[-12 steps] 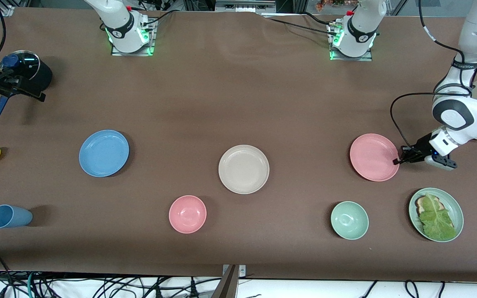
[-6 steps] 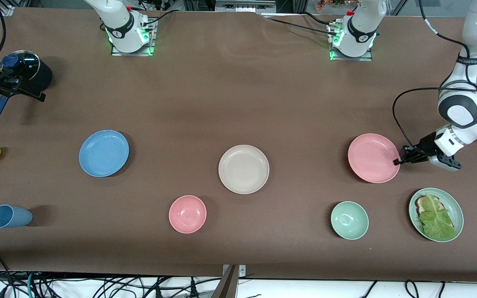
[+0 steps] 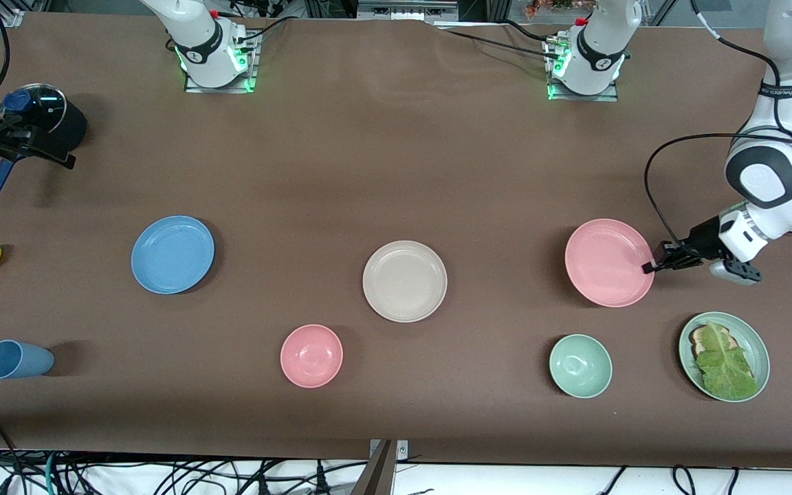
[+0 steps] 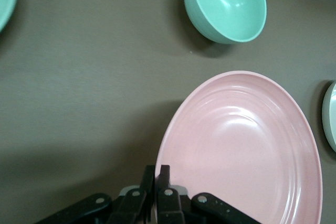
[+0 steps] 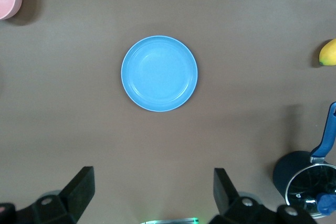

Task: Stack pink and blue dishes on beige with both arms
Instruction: 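Close the left gripper on the pink plate rim, then carry the pink plate with the left gripper onto the beige plate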

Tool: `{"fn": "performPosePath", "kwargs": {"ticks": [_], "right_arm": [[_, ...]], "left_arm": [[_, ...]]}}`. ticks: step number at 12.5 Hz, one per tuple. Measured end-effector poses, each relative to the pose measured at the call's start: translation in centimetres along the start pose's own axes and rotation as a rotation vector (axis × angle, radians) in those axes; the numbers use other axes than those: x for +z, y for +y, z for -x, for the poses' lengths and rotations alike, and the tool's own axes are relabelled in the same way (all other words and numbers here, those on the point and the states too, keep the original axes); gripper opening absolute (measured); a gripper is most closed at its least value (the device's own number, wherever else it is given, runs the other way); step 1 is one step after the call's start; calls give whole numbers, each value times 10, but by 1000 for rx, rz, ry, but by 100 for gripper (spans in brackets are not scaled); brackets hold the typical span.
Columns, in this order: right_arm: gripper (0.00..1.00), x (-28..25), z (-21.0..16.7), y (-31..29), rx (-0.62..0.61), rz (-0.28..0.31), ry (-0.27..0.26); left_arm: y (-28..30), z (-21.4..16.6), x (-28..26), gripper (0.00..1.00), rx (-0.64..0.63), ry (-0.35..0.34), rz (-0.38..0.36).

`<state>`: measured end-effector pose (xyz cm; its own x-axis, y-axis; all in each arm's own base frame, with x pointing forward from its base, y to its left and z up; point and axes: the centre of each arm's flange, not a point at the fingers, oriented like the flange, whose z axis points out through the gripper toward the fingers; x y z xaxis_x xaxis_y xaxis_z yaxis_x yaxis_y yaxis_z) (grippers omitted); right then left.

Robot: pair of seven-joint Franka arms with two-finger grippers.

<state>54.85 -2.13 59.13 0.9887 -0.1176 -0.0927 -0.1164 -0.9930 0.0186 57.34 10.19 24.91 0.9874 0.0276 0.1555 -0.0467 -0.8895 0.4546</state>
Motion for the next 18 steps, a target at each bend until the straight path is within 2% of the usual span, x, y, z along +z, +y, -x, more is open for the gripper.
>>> {"fn": "performPosePath", "kwargs": {"ticks": [2, 4, 7, 12, 18], "right_arm": [[100, 0, 0, 0, 0, 0, 0], [100, 0, 0, 0, 0, 0, 0], [100, 0, 0, 0, 0, 0, 0], [100, 0, 0, 0, 0, 0, 0], [100, 0, 0, 0, 0, 0, 0]], "left_arm": [[40, -10, 9, 6, -15, -58, -58], [88, -21, 15, 6, -46, -81, -96], [145, -27, 26, 6, -97, -84, -84], [195, -27, 49, 6, -114, -55, -92], [267, -11, 109, 6, -104, -3, -98]]}}
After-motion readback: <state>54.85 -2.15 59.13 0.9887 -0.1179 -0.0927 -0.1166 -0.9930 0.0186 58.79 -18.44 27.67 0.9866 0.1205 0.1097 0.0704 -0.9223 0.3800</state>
